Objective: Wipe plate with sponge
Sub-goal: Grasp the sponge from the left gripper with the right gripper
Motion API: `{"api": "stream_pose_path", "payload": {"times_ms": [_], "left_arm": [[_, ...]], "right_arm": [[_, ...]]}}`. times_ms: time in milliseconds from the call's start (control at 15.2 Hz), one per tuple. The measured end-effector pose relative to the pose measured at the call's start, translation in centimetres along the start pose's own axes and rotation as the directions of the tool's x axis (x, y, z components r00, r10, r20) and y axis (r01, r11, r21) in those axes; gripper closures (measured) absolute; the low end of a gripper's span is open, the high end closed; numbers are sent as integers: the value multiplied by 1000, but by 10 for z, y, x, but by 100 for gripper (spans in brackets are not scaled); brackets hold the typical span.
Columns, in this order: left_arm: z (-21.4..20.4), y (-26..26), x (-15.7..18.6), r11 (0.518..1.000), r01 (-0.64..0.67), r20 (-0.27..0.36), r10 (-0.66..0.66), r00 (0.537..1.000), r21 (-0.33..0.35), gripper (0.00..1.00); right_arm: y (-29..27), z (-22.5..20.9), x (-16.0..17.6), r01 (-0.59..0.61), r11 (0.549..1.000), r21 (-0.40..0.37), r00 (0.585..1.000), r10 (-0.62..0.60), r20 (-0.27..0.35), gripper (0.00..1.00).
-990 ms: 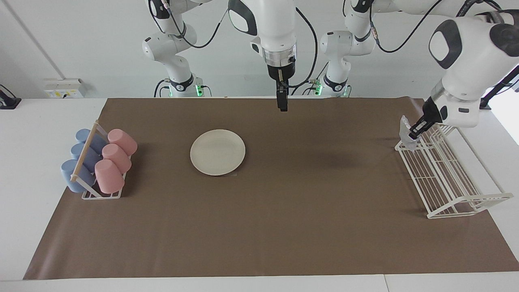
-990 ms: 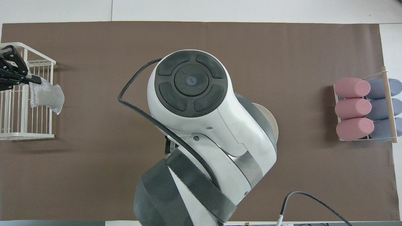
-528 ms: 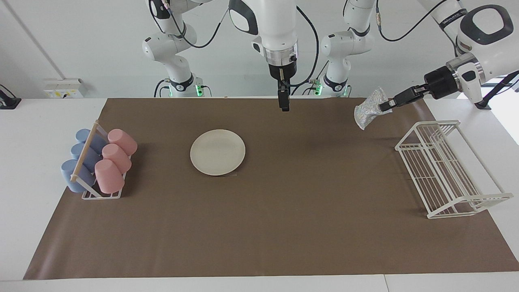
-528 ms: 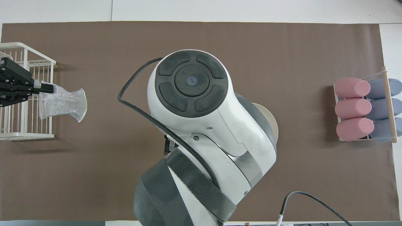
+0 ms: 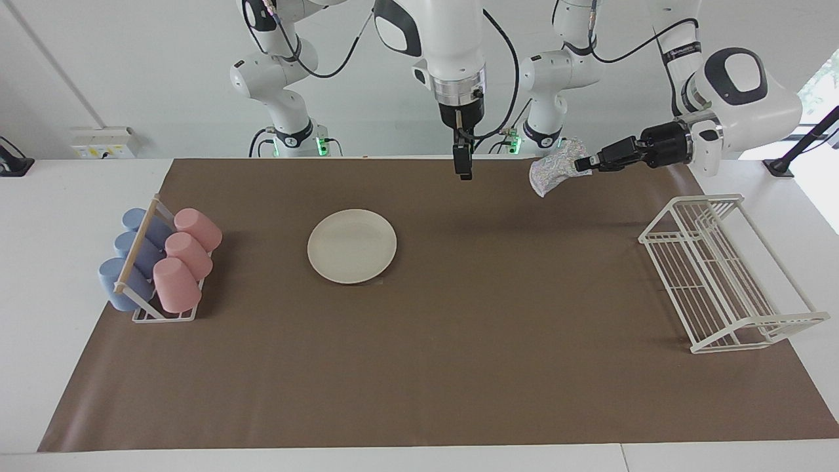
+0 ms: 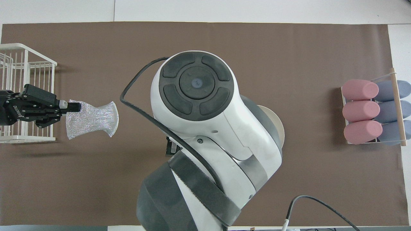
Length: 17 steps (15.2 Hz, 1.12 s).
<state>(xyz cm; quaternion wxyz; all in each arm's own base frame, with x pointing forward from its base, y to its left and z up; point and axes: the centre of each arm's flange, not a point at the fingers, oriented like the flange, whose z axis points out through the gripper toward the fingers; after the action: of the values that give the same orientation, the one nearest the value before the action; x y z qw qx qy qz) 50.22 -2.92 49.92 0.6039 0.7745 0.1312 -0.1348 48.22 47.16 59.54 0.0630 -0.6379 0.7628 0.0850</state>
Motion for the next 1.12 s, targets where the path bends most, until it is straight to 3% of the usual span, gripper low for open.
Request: {"api": "stream_pose_path", "payload": {"times_ms": [198,330,726,1122], "left_arm": [[24,-22,-2,995,-19,53,24,998,-99,96],[35,-29,-4,991,-21,77,31,997,-132,96],[47,-27,-5,988,-23,95,38,995,-155,96],[48,-28,-5,988,-21,95,36,995,-156,96]], "right_arm": [[8,12,-13,0,1000,6,1000,0,13,0],[5,13,-13,-5,1000,16,1000,5,27,0],[12,28,-25,8,998,64,995,-15,96,0],[25,32,-26,21,997,70,994,-28,106,0]]}}
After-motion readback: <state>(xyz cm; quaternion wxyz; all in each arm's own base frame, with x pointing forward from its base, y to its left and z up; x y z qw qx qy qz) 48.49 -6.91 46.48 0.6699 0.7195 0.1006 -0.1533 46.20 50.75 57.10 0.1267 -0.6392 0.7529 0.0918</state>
